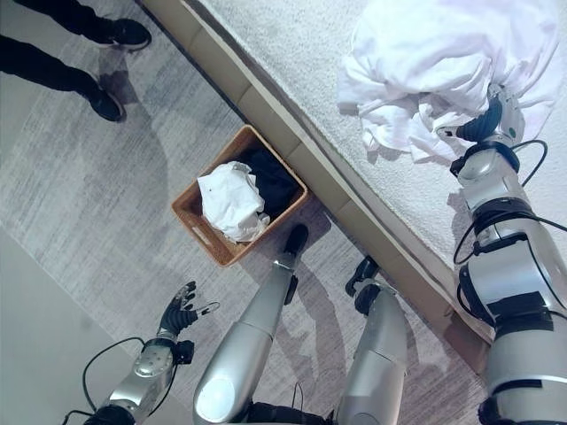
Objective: Pick up clothes into the bucket
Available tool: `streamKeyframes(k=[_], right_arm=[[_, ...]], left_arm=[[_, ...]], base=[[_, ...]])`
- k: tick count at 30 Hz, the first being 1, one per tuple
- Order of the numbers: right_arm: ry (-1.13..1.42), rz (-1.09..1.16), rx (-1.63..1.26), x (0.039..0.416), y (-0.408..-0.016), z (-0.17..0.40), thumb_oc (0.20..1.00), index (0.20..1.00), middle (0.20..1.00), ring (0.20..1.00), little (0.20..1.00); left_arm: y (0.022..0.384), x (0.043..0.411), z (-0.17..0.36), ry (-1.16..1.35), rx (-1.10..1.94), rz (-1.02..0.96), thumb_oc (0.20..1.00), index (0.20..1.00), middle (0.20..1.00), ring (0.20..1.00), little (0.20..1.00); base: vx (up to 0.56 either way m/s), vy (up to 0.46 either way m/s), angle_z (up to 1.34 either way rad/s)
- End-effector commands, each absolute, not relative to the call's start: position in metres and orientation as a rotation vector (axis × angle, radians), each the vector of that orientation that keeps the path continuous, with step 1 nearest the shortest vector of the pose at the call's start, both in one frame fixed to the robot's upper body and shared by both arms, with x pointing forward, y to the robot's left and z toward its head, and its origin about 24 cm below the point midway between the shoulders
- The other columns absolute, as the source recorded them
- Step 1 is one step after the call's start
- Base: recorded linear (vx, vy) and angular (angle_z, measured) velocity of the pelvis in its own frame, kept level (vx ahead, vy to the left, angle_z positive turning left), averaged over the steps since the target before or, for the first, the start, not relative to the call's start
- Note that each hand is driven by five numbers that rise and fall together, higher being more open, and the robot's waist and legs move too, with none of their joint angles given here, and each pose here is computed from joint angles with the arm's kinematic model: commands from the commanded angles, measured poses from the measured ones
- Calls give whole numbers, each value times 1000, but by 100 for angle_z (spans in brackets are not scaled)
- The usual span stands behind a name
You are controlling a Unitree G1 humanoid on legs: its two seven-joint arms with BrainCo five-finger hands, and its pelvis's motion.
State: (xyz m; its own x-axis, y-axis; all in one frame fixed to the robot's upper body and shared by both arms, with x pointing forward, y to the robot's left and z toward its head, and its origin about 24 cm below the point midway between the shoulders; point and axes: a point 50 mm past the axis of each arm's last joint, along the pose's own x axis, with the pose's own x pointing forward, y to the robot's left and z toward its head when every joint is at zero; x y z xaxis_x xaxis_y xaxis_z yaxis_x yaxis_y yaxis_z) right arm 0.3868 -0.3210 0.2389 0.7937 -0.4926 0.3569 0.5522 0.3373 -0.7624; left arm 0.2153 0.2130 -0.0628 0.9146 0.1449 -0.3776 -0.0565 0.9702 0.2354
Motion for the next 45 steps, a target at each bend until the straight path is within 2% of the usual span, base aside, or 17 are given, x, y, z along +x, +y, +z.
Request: streamKeyframes(k=[1,2,11,19,24,30,34,41,45], right_arm=[[-86,-676,-1140,383,-329,259,304,304,304,304,304],[-107,-669,-1129,385,-324,264,200,200,200,200,200],[-282,-612,-1065,393,-293,288,200,200,200,200,200],[-483,-524,-994,391,-260,315,200,200,200,200,200],[-567,-499,-956,379,-261,325,200,200,200,200,200],[-623,-359,-833,369,-246,308,200,200,200,200,200],[-640,-252,-781,361,-235,298,200,200,200,200,200],[-690,-49,-686,349,-206,296,200,200,200,200,200],[-709,94,-647,343,-185,300,200,200,200,200,200]], left_arm=[[209,215,-61,385,221,78,1000,1000,1000,1000,1000],[208,216,-61,382,219,76,1000,1000,1000,1000,1000],[211,222,-60,385,247,73,1000,1000,1000,1000,1000],[232,233,-45,334,289,108,1000,1000,1000,1000,1000],[249,254,-5,173,321,154,1000,1000,1000,1000,1000],[259,279,61,-81,396,198,1000,1000,1000,1000,1000],[251,291,101,-237,483,176,1000,1000,1000,1000,1000],[230,304,133,-365,571,140,1000,1000,1000,1000,1000],[205,318,152,-432,647,48,1000,1000,1000,1000,1000]], base=[[-15,-34,12],[-9,-7,11],[-25,-10,4],[-48,48,-15],[16,51,-16],[72,59,-36],[91,12,-29],[94,-18,-40],[75,-18,-41]])
